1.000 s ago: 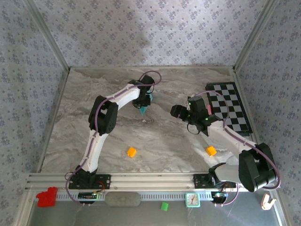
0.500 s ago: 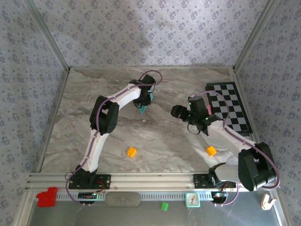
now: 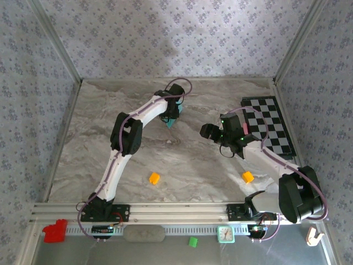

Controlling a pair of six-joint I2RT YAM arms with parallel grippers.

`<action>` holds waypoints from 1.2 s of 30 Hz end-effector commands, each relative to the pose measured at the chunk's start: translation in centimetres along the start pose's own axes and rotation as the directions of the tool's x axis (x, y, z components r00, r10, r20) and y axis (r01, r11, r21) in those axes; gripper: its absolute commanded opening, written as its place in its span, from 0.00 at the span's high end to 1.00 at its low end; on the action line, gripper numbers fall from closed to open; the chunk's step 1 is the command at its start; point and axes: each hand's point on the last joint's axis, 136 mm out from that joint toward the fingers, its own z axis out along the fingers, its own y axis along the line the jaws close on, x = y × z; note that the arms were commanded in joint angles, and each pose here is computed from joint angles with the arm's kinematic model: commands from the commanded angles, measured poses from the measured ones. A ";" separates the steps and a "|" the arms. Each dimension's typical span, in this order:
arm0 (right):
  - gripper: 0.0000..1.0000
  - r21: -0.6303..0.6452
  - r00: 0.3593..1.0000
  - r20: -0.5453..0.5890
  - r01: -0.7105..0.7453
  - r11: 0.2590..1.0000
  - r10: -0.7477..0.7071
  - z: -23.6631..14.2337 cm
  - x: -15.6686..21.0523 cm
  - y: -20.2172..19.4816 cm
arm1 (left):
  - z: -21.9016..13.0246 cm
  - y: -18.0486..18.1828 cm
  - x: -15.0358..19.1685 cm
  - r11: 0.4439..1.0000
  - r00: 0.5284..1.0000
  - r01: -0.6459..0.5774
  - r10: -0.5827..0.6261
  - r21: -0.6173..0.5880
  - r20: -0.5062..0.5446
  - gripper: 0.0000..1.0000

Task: Fold a paper plane with a square sheet of paper (pick it up from the middle)

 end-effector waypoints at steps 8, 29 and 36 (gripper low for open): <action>0.21 0.024 1.000 0.002 -0.011 1.000 0.011 -0.1 -0.5 -0.5 | -7.0 -0.4 -2.7 0.999 0.997 0.008 -0.011 0.034 0.078 0.60; 0.00 0.314 0.862 0.342 0.271 0.910 -0.374 -10.1 -11.0 -0.5 | -25.8 12.2 -3.8 0.987 0.765 0.163 -0.124 -0.003 0.631 0.00; 0.00 0.482 0.747 0.422 0.295 0.825 -0.514 -10.9 -11.3 -3.9 | -24.0 22.3 1.3 0.947 0.658 0.322 -0.207 -0.022 0.724 0.00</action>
